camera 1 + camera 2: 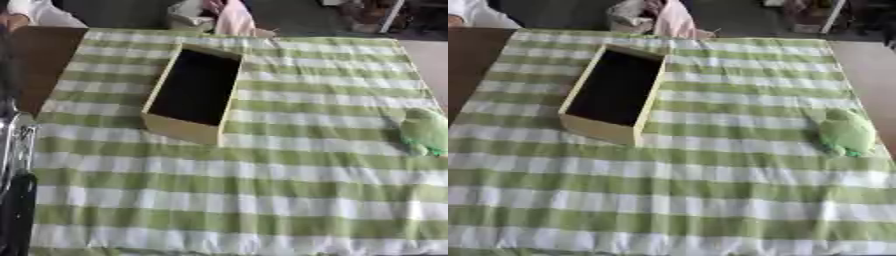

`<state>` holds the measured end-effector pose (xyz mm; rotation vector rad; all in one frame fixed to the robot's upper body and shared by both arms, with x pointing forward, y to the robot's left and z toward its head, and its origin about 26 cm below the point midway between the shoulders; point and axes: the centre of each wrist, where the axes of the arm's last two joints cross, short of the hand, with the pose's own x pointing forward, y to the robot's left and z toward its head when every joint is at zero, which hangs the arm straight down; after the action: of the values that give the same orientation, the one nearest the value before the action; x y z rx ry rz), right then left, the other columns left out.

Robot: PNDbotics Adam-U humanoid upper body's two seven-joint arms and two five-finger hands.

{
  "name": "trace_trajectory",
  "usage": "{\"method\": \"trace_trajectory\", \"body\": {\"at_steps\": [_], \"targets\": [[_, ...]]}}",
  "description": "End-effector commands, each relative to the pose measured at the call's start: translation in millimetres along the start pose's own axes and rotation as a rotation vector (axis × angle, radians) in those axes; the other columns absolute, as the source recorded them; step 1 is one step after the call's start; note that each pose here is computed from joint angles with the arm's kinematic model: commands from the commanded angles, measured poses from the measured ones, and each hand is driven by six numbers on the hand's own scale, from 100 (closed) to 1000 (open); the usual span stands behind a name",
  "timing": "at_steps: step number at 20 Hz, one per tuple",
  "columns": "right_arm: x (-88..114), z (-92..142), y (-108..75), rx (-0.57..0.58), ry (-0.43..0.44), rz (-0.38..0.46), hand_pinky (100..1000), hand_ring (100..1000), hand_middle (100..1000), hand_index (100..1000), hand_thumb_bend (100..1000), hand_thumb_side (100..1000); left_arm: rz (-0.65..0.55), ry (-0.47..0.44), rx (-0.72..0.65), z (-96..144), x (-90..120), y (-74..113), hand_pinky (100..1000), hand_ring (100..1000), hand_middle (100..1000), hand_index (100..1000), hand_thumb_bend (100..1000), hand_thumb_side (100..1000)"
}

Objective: Pick up objects on the table and place them in the box.

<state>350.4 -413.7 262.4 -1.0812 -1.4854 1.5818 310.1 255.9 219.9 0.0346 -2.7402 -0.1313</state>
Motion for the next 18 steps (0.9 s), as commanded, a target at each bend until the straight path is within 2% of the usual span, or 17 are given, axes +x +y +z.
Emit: {"method": "trace_trajectory", "body": {"at_steps": [1,13,18], "targets": [[-3,5,-20.2,0.04,-0.025,0.071,1000,888,840,886,100,1000,-0.007,-0.035,-0.023,-8,6,1.2,528,765,718,766,100,680],[-4,6,-10.2,0.238,-0.063,0.024,1000,903,858,889,100,1000,-0.006,-0.03,-0.03,-7,6,0.5,525,765,718,764,100,684],[2,-2,-13.0,0.229,-0.092,0.011,1000,897,856,888,100,1000,-0.001,-0.024,-0.032,-7,6,-0.5,523,766,718,763,100,687]]}}
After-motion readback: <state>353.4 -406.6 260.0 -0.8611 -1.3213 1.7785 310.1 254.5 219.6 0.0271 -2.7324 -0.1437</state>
